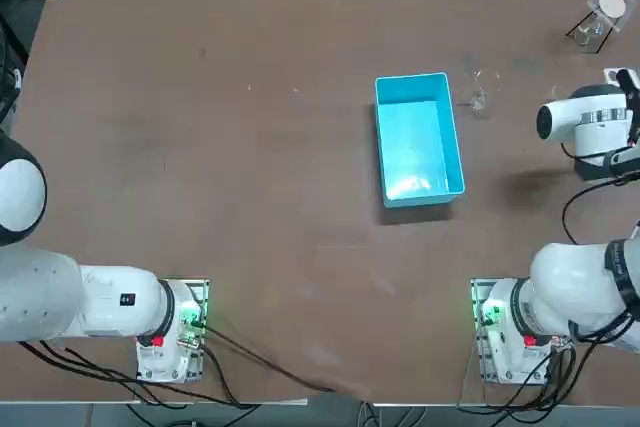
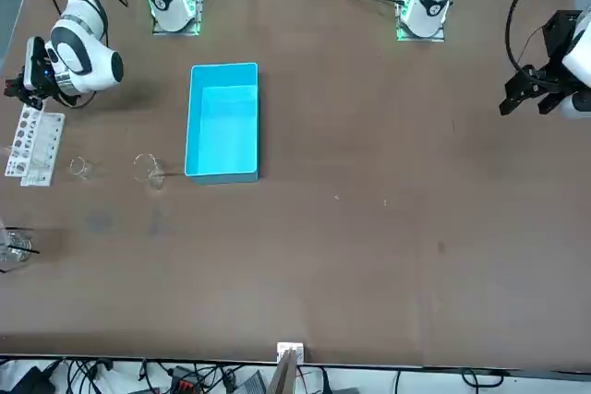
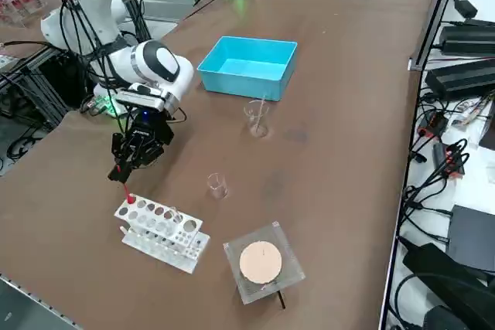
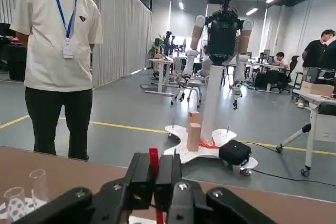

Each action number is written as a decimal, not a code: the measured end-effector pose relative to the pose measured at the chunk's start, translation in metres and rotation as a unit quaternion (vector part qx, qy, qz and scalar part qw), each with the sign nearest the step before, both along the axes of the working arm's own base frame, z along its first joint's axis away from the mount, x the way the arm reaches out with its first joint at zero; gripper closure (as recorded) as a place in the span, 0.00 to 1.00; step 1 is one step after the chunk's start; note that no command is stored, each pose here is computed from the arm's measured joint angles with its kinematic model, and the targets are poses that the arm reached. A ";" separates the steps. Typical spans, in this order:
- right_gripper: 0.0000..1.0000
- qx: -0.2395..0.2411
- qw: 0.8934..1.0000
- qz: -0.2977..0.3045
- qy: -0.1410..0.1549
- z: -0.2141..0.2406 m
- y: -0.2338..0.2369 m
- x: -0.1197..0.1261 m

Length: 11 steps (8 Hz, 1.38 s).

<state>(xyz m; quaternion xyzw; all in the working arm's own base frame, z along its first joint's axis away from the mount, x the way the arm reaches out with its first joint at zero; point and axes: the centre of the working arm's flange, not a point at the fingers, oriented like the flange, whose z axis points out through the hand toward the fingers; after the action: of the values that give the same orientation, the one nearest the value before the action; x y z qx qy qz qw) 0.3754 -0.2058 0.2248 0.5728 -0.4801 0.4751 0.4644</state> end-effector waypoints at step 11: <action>0.95 0.099 0.994 -0.028 0.027 0.085 0.082 0.142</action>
<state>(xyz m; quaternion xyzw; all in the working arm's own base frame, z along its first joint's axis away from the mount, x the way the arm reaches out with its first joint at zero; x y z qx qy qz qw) 0.5177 -0.1238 0.3102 0.6154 -0.5278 0.3961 0.4311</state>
